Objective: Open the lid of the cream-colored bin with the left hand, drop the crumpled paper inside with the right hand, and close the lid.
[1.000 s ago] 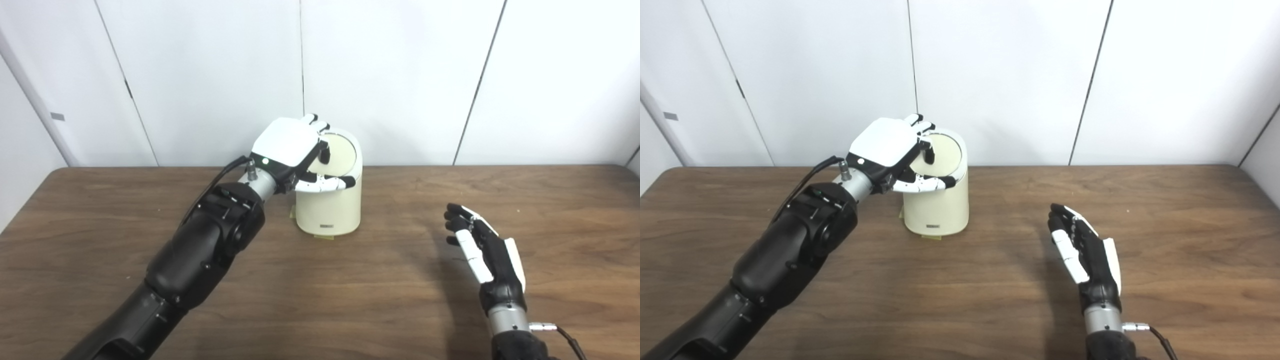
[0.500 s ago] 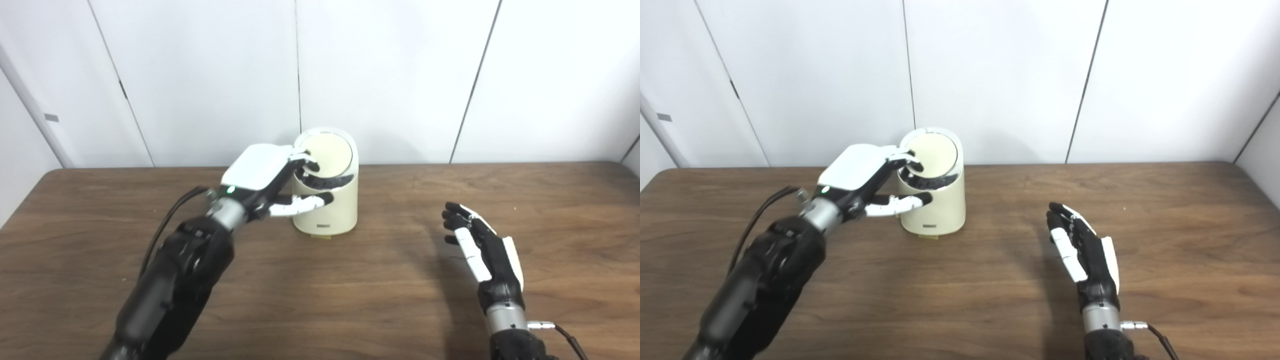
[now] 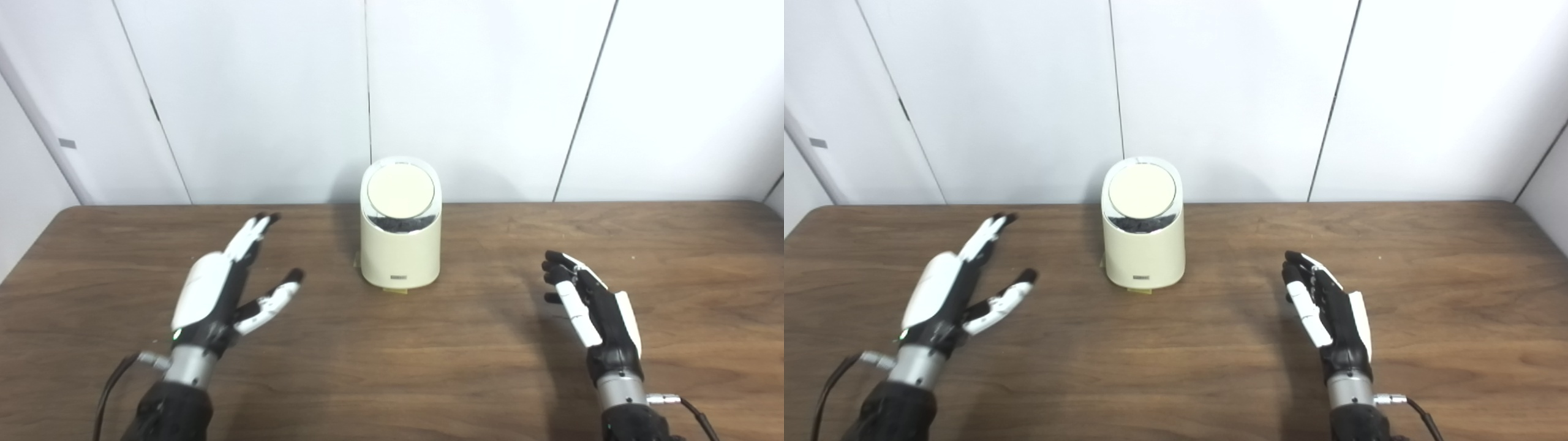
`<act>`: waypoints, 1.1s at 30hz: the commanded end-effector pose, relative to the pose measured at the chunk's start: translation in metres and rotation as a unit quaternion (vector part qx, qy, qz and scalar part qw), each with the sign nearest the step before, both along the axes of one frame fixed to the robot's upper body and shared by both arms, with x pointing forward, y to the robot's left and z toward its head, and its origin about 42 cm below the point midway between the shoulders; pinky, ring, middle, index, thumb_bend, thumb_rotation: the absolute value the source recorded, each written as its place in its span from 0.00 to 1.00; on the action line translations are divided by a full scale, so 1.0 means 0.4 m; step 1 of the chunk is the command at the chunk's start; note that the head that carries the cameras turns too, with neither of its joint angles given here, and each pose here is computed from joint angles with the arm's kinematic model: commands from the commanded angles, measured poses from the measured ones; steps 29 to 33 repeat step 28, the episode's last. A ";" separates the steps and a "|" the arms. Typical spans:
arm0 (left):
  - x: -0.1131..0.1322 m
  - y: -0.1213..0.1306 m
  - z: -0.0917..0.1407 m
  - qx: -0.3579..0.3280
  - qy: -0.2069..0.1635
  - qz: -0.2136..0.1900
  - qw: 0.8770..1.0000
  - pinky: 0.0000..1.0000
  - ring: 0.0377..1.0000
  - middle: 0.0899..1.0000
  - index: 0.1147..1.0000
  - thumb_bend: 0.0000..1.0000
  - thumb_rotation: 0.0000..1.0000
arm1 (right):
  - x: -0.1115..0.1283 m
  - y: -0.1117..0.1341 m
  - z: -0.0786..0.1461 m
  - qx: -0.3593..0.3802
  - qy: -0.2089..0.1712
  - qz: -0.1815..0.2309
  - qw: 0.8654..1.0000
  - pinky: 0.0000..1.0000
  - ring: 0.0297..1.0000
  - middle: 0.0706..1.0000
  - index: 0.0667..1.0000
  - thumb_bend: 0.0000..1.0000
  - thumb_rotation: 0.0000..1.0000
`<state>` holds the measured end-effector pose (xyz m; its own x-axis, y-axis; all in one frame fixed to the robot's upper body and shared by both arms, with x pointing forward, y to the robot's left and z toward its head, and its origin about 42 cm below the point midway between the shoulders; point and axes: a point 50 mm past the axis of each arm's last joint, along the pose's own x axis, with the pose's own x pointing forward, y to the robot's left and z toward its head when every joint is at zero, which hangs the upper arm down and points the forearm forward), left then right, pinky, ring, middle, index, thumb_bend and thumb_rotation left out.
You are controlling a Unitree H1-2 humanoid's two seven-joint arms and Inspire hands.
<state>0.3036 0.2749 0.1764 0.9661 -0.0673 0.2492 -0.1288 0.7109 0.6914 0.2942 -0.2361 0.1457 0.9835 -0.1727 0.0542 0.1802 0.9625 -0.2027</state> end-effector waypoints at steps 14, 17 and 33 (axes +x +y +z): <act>-0.015 -0.010 -0.089 -0.288 0.088 -0.038 0.953 0.96 0.99 1.00 1.00 0.51 0.95 | 0.012 0.012 0.018 -0.004 -0.037 0.033 0.999 0.77 0.85 0.87 0.88 0.58 0.86; -0.023 -0.024 -0.098 -0.342 0.092 -0.050 0.934 0.97 0.98 0.99 1.00 0.51 0.92 | 0.013 0.013 0.013 0.018 -0.037 0.049 0.998 0.85 0.92 0.94 0.94 0.53 0.93; -0.045 -0.043 -0.138 -0.377 0.096 -0.044 0.920 0.99 0.99 1.00 1.00 0.48 1.00 | 0.010 -0.002 -0.013 0.063 -0.051 0.060 0.995 1.00 1.00 1.00 1.00 0.57 1.00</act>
